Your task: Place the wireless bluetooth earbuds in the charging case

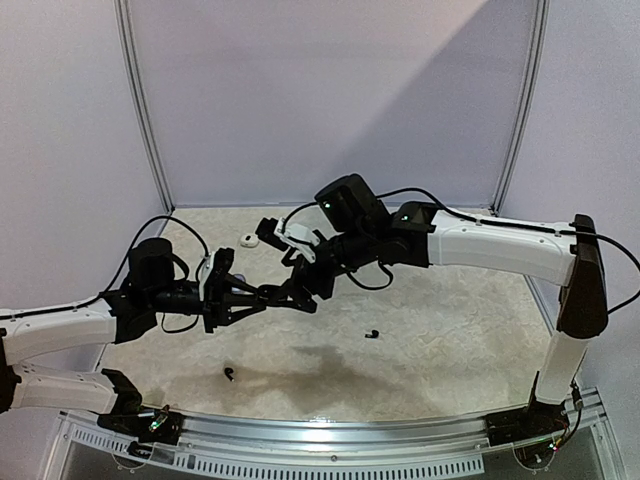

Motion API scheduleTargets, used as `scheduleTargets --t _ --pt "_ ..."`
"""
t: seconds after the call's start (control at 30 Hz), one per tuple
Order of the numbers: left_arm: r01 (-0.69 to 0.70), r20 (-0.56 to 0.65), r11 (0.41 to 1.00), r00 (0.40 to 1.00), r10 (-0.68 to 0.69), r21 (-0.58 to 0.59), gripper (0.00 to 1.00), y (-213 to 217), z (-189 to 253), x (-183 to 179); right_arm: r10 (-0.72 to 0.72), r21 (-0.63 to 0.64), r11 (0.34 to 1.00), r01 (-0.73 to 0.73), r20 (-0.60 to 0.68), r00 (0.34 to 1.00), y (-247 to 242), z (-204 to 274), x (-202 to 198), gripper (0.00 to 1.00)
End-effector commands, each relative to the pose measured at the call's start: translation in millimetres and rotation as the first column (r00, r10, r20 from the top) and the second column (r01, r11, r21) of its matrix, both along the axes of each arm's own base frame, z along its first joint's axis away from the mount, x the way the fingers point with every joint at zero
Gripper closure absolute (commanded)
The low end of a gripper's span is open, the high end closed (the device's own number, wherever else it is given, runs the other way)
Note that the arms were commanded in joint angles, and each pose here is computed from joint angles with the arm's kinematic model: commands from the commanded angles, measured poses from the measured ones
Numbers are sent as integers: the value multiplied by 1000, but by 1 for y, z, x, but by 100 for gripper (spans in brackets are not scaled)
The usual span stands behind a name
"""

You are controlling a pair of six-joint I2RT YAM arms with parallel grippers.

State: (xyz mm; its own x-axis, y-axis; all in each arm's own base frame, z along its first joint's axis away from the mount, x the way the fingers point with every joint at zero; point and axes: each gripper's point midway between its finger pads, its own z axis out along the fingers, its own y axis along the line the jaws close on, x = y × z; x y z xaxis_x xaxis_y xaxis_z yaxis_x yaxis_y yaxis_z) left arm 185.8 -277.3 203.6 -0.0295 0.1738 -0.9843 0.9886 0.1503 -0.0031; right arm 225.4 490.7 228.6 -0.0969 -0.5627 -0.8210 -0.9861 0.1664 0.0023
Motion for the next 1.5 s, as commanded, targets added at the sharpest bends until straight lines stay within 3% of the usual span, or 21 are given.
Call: scheduleTargets --t 0.0,0.17,0.57,0.83,1.1,1.2,1.33,1.4,1.47 --pt "109 106 993 988 -114 48 100 -1 -7 -19 -110 22 994 110 11 994 -8 12 33 5" --pt "135 183 986 971 -151 96 100 0 -11 -24 -112 40 993 112 -5 994 -7 15 35 5" --pt "124 200 988 970 -139 88 100 -1 -5 -23 -108 22 994 109 -41 993 -6 5 32 6" --pt "-22 -57 999 998 24 24 100 -2 -17 0 -72 88 993 78 -77 994 1 24 30 4" --pt "-72 -127 997 989 73 11 100 -2 -23 9 -73 152 985 88 -103 992 3 40 35 3" --pt "-100 -159 995 982 100 8 100 -1 -25 13 -153 178 969 173 -121 981 -6 49 54 1" --pt "-142 -170 990 976 139 -4 100 2 -25 19 -418 182 868 461 -233 878 -49 57 105 1" --pt "-164 -161 986 974 160 -13 100 4 -24 22 -529 134 790 598 -345 775 -80 50 128 1" --pt "-170 -146 985 975 165 -19 100 4 -23 22 -630 1 710 704 -446 636 -110 26 137 1"
